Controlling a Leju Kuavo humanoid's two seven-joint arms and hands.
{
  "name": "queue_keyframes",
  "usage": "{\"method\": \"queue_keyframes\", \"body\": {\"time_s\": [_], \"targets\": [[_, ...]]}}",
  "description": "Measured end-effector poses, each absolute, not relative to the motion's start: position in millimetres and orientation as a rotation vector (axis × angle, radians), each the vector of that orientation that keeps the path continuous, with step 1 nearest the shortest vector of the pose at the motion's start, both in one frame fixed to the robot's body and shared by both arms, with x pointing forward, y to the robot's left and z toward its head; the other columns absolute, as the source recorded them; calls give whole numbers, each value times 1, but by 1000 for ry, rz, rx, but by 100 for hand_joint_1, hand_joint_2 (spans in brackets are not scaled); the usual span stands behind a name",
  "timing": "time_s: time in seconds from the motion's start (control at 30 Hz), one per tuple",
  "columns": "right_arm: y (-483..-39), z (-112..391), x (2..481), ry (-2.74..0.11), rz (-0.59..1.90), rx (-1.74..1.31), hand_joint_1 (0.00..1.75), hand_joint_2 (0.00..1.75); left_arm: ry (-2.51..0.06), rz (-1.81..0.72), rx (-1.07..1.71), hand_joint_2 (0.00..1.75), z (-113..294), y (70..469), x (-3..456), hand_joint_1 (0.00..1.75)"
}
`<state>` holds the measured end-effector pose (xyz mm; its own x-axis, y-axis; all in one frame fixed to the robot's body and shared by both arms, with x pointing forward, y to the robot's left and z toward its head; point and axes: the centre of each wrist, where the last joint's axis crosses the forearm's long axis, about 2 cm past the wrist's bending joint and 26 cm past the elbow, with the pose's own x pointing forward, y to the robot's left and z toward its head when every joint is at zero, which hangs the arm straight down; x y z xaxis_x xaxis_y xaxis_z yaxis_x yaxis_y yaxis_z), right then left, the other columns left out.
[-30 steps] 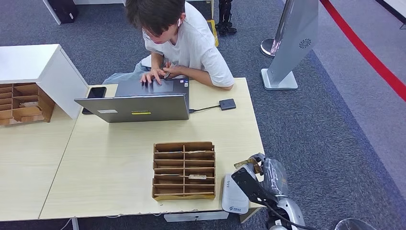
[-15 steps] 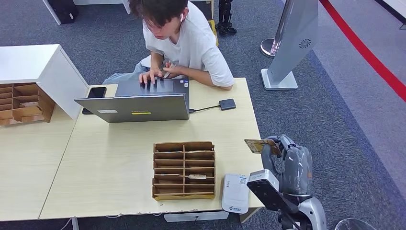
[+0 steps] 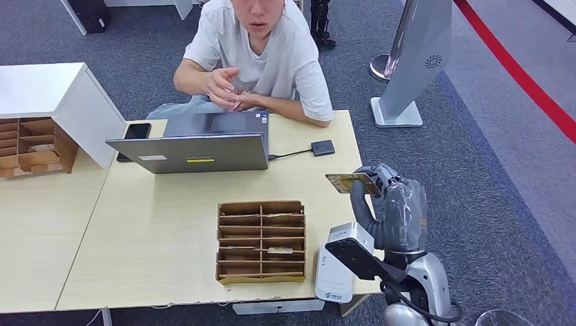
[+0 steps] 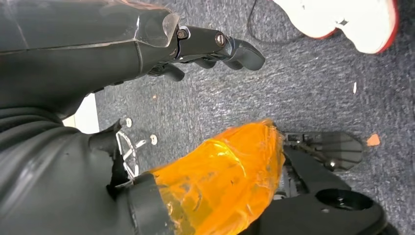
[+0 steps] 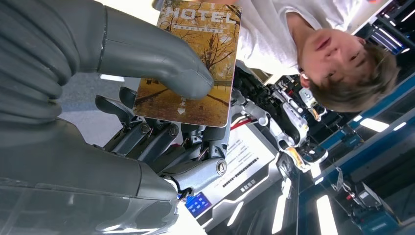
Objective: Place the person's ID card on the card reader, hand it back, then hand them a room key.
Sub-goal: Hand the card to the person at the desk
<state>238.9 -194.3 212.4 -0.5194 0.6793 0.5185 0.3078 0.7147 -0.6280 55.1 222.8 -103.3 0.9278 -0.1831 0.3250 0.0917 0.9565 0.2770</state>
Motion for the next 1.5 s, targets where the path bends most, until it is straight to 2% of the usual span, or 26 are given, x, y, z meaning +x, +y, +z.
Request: {"method": "queue_keyframes", "body": {"time_s": [0.47, 0.97, 1.0, 1.1, 1.13, 1.23, 1.37, 1.5], "targets": [[-169, 227, 260, -2103, 714, -755, 175, 175, -352, -169, 279, 0, -105, 241, 62, 0], [-142, 240, 290, -2097, 769, -710, 175, 175, -391, -184, 276, 0, -101, 242, 86, 0], [-142, 240, 291, -2096, 768, -705, 142, 175, -394, -179, 274, 0, -100, 242, 87, 0], [-141, 240, 296, -2095, 759, -679, 11, 175, -416, -153, 258, 0, -99, 241, 93, 0], [-141, 241, 298, -2096, 758, -674, 0, 175, -427, -145, 254, 0, -98, 240, 97, 0], [-141, 244, 307, -2103, 764, -679, 0, 175, -453, -123, 250, 0, -95, 239, 112, 0], [-139, 249, 315, -2108, 788, -691, 0, 0, -469, -89, 257, 0, -91, 240, 125, 0], [-136, 252, 311, -2093, 797, -542, 0, 0, -461, -52, 282, 0, -93, 244, 119, 0]]}}
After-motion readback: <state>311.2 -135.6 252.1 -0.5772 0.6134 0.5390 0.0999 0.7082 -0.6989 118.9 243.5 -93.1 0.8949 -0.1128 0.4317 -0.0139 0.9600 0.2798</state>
